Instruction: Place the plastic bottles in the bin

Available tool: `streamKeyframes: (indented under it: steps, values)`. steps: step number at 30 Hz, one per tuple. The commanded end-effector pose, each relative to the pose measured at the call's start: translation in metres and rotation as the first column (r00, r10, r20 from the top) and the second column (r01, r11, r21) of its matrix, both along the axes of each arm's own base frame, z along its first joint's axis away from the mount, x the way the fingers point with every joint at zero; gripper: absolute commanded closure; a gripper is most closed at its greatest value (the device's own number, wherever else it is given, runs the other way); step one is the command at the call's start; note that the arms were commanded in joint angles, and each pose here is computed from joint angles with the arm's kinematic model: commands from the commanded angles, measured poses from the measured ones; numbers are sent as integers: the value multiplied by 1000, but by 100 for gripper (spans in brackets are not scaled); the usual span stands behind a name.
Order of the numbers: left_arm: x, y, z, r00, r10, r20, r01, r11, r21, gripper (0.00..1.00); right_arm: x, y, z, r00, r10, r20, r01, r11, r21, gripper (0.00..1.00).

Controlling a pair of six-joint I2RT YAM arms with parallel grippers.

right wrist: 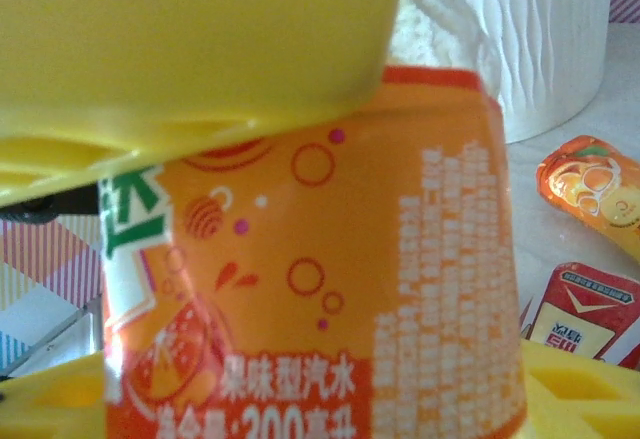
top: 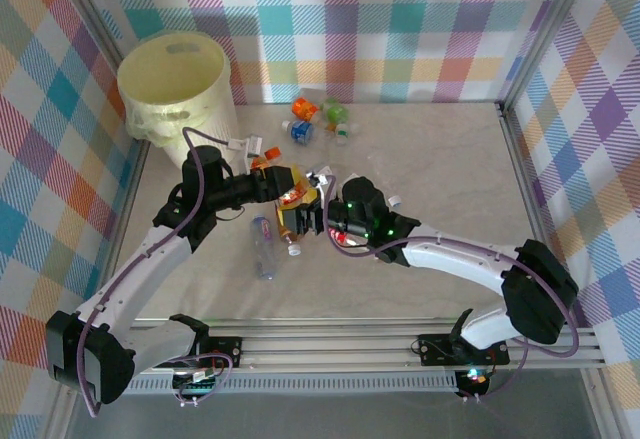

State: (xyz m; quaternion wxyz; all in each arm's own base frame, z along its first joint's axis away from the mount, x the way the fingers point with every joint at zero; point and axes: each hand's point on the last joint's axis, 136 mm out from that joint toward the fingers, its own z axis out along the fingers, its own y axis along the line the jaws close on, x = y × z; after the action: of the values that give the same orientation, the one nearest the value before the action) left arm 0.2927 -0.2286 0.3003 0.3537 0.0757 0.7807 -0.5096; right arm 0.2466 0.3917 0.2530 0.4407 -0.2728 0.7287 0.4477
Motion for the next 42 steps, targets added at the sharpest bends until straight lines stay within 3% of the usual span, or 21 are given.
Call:
streamKeyframes:
  steps: [1,6,11,19,26,31,37,42]
  values:
    - [2,4,6,998,47,48,-48,999,20,49,3,4,18,999,10,37,-10,1000,10,24]
    - [25,31,-13,972,235,-5,-231,957,178,49,6,-3,9,999,-20,36,22,997,-68,12]
    - [39,35,-16,960,279,2,-273,940,206,50,11,-11,5,997,-70,26,72,991,-115,0]
    - [62,59,-9,917,393,66,-391,853,346,51,20,-42,9,976,-205,68,213,966,-150,0]
    - [81,74,31,883,423,204,-470,793,388,51,21,-68,11,952,-280,120,297,942,-158,0]
    - [104,100,72,804,492,334,-592,712,377,51,28,-87,13,917,-369,150,390,909,-147,0]
    - [139,138,119,697,573,432,-709,644,289,51,27,-91,15,916,-377,137,394,909,-136,0]
    - [165,174,152,586,640,496,-799,558,224,51,28,-96,20,904,-401,148,418,901,-115,0]
